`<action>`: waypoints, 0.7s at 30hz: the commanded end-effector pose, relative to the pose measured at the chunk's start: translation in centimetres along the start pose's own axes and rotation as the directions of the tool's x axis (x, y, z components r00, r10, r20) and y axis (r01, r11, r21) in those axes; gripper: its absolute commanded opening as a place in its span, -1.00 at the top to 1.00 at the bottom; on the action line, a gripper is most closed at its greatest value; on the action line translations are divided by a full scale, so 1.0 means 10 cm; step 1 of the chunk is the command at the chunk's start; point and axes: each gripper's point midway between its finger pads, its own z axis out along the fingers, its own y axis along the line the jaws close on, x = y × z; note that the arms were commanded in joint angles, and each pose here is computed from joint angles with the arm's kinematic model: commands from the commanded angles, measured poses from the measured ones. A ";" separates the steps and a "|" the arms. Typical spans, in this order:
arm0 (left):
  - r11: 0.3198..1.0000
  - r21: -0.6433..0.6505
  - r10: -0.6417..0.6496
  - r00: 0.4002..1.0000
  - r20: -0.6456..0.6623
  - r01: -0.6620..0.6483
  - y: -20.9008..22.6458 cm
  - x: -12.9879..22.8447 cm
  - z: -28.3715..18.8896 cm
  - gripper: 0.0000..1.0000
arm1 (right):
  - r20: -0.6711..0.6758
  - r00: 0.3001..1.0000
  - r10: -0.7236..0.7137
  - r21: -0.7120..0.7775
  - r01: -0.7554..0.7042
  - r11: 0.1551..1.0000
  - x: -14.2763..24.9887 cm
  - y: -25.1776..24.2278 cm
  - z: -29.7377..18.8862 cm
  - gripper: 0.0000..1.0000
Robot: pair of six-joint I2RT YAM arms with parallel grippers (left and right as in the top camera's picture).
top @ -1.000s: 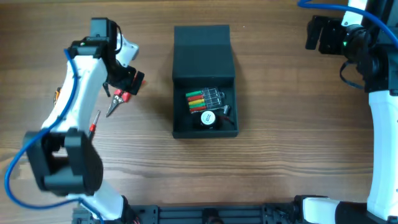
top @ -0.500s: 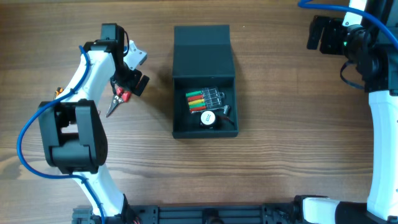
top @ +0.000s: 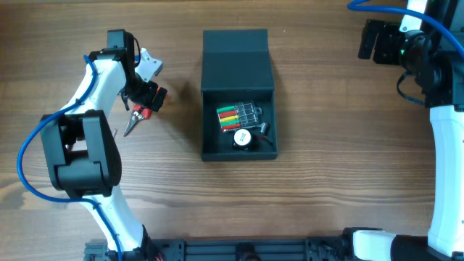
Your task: Pack container
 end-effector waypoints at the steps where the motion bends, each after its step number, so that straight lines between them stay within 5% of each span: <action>1: 0.999 0.042 0.025 1.000 -0.016 -0.024 -0.06 0.02 0.15 -0.99 | -0.005 1.000 -0.004 0.026 0.004 1.000 0.00 -0.05 0.04 -1.00; 21: 0.996 0.084 0.015 0.996 -0.092 -0.008 -0.14 0.18 0.30 -0.88 | -0.008 1.000 -0.004 0.025 0.004 1.000 0.01 -0.05 0.04 -1.00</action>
